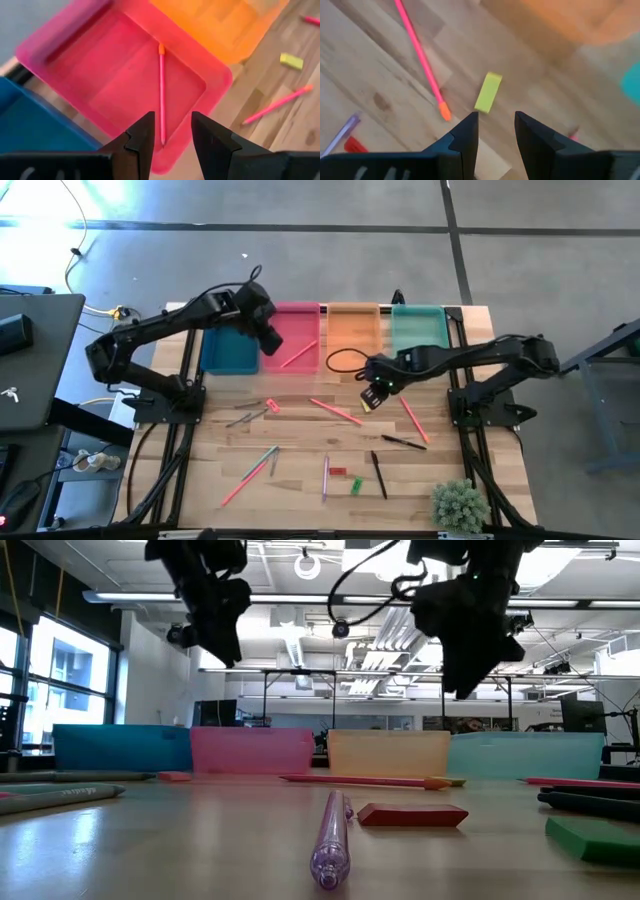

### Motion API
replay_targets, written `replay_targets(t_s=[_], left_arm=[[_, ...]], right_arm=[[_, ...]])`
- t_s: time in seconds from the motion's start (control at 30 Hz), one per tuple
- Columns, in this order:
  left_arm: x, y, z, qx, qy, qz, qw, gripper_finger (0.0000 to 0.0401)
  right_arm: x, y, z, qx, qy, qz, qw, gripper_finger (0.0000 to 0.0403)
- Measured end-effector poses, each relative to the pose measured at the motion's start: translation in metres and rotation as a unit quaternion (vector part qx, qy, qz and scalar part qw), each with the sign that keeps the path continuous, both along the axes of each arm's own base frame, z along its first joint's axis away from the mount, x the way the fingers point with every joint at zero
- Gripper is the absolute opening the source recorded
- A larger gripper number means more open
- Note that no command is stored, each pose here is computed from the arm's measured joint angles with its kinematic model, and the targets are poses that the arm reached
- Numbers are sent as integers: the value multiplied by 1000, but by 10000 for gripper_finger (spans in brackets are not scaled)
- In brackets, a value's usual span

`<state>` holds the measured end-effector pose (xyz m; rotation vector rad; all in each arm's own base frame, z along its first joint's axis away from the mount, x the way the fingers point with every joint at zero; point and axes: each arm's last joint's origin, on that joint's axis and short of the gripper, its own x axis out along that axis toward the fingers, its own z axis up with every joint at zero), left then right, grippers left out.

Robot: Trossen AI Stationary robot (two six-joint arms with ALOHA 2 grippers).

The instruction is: Sort crayons/erasers/pens/pencils in bins

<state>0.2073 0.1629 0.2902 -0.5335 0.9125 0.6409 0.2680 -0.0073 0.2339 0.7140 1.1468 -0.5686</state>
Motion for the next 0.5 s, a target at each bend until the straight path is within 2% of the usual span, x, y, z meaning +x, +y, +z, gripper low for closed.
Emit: replay_targets(t_s=[0.1, 0.23, 0.5], left_arm=[[-1, -3, -5, -5, 6, -3, 1000, 115], [0, -3, -5, -5, 6, -4, 1000, 115], [0, -3, -5, -5, 6, -4, 1000, 115]], right_arm=[[6, 1, -11, 18, 20, -15, 1000, 120], [12, 0, -25, 35, 45, -66, 996, 119], [23, 4, -49, 39, 76, -65, 994, 122]])
